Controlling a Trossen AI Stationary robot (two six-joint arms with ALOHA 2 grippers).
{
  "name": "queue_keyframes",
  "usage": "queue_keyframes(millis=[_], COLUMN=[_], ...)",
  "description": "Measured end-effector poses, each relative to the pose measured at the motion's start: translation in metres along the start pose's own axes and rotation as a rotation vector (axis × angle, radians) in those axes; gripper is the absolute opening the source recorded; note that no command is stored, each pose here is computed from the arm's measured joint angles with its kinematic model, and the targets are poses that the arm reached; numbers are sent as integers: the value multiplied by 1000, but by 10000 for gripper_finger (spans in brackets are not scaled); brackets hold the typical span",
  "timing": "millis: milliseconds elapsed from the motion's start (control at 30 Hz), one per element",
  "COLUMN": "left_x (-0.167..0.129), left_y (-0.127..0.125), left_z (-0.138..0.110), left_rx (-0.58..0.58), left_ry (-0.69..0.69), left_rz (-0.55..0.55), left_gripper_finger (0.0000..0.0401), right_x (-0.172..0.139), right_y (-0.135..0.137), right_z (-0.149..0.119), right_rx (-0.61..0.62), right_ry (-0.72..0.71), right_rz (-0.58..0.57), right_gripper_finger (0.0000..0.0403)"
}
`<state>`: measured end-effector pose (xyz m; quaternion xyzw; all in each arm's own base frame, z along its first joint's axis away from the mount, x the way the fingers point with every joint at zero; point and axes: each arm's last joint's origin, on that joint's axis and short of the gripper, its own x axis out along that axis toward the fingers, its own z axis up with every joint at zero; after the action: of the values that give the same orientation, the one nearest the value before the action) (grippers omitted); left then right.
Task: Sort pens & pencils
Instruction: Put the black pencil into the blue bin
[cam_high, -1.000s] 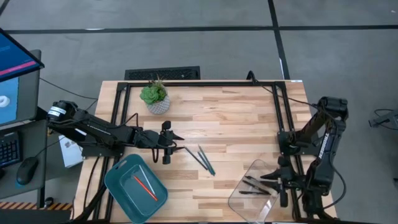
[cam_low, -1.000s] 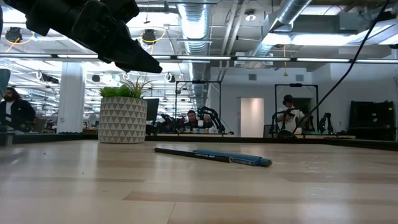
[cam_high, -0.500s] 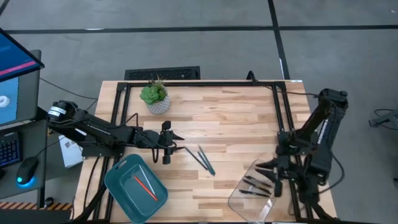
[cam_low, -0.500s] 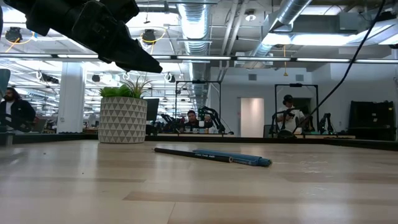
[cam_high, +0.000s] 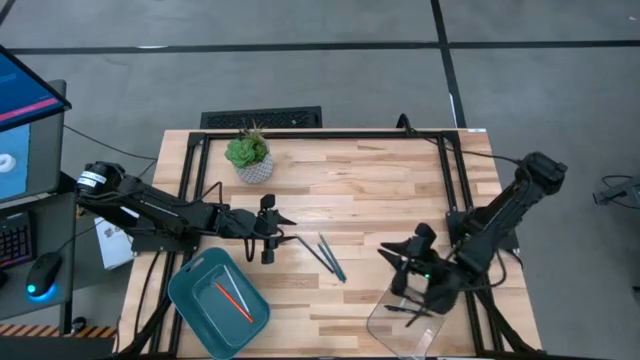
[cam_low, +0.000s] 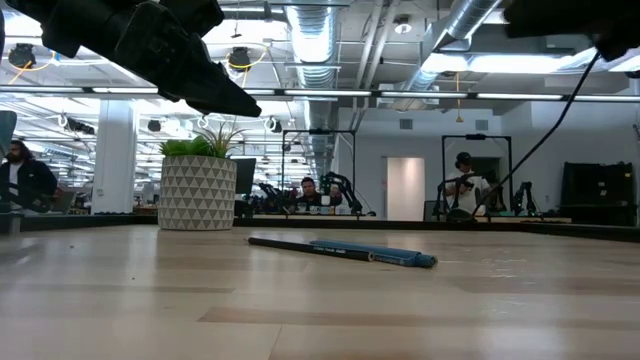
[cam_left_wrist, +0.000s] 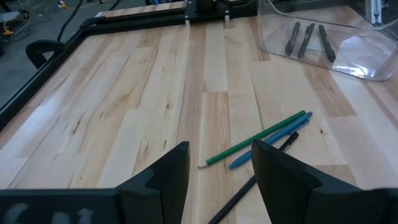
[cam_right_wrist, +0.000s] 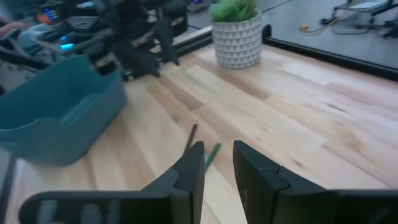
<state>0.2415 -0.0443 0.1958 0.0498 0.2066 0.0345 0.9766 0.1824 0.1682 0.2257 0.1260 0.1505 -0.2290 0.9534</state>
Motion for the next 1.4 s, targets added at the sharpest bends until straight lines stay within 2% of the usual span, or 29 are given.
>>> queue_keyframes(millis=[167, 633, 900, 1100, 1267, 1400], left_x=[0, 0, 0, 4, 24, 44], left_y=[0, 0, 0, -6, -6, -2], left_z=[0, 0, 0, -6, -10, -19], left_rx=[12, 5, -5, 99, 117, 119], left_ry=[0, 1, 3, 39, -16, 4], left_rz=[0, 0, -3, -149, -124, -121], left_gripper_finger=[165, 165, 165, 165, 165, 165], right_x=[23, 83, 93, 94, 97, 100], right_y=[0, -10, -13, -13, -13, -15], right_z=[-6, -14, -18, -16, -13, -11], right_rx=[-13, 52, 36, 26, 34, 6], right_ry=[-3, -27, -20, -24, -34, -33], right_rz=[-79, -267, -302, -301, -300, -310], right_gripper_finger=[107, 107, 107, 107, 107, 107])
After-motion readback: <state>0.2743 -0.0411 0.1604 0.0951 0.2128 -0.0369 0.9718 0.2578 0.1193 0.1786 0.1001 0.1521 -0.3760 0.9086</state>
